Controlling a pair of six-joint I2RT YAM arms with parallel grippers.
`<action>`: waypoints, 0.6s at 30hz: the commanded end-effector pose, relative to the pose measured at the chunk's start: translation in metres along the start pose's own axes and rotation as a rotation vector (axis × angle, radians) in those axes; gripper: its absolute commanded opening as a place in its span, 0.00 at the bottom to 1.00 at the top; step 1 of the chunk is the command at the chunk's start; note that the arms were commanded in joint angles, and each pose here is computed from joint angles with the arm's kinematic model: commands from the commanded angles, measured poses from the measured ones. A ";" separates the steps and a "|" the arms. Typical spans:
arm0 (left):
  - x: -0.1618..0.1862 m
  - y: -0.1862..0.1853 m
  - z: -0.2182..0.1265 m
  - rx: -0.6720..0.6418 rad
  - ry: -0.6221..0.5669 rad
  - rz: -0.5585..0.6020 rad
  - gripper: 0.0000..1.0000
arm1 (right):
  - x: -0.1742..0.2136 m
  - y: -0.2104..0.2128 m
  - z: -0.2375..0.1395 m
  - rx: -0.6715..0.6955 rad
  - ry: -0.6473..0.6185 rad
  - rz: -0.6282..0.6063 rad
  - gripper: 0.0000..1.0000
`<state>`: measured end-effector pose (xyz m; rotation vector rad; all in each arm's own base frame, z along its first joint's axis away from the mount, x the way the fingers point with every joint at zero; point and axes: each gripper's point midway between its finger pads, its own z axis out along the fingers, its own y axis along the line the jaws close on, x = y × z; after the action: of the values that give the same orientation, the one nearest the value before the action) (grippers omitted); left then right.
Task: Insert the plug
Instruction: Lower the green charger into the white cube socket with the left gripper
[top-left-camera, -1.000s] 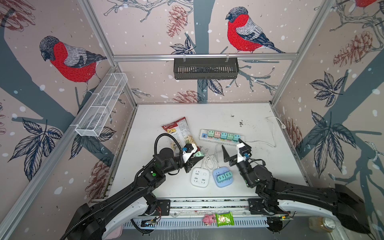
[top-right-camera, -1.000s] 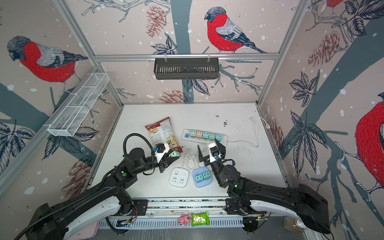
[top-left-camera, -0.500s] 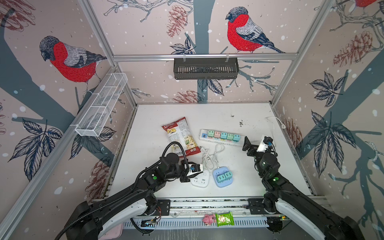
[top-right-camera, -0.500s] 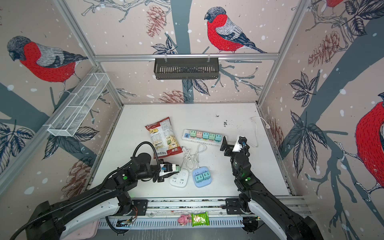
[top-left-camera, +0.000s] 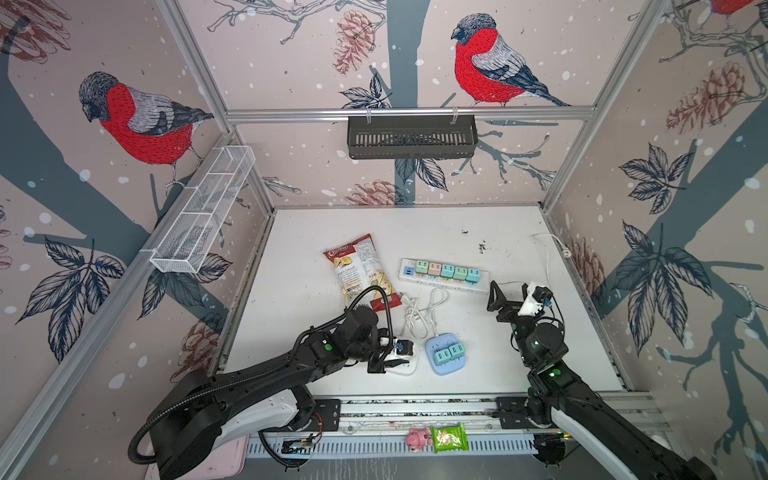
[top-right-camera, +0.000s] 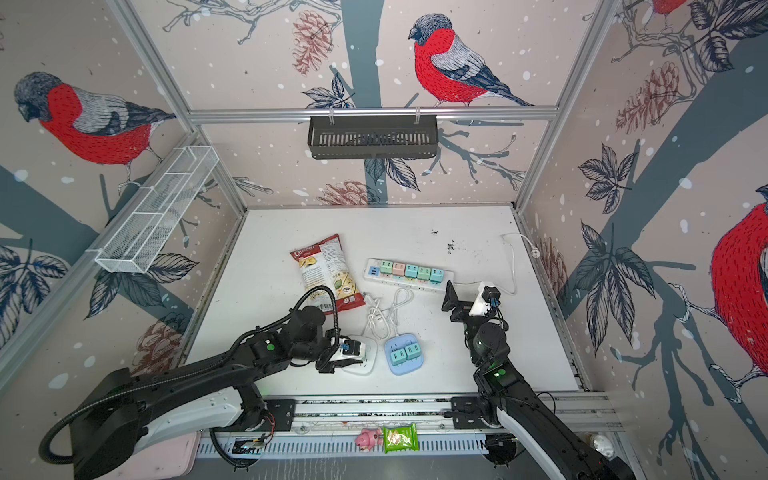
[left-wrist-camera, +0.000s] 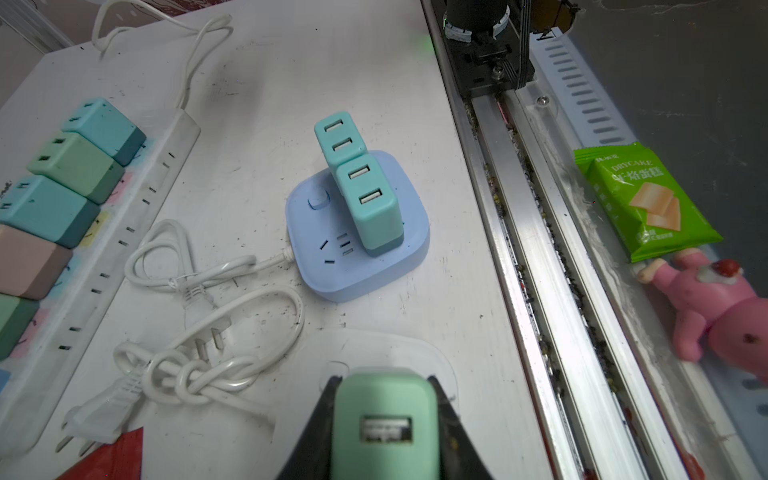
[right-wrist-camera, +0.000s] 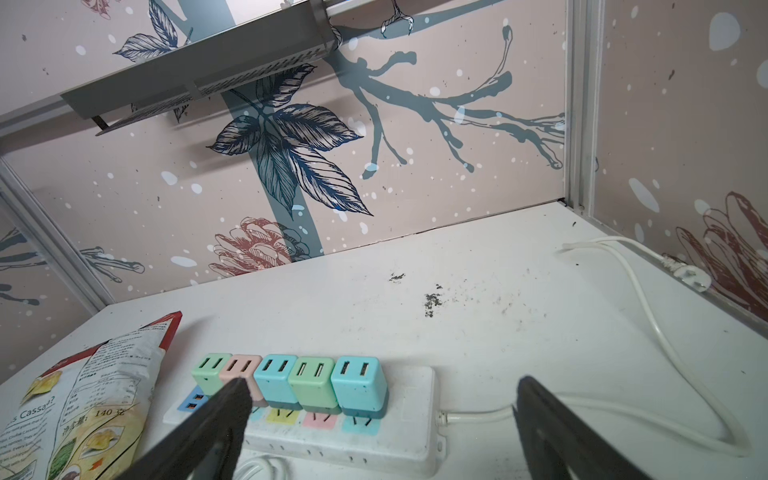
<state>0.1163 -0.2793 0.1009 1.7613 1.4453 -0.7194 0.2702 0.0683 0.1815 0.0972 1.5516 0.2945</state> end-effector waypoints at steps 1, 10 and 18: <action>-0.004 0.002 0.003 0.003 0.005 0.004 0.00 | 0.001 0.008 0.002 -0.043 0.002 -0.009 1.00; -0.004 0.002 0.006 0.000 0.019 -0.014 0.00 | 0.002 0.011 0.005 -0.055 0.015 -0.017 1.00; -0.004 -0.003 0.019 0.037 0.066 -0.090 0.00 | 0.002 0.012 0.003 -0.061 0.008 -0.014 1.00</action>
<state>0.1131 -0.2945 0.0944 1.7822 1.5189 -0.7338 0.2726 0.0797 0.1759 0.0418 1.5805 0.3232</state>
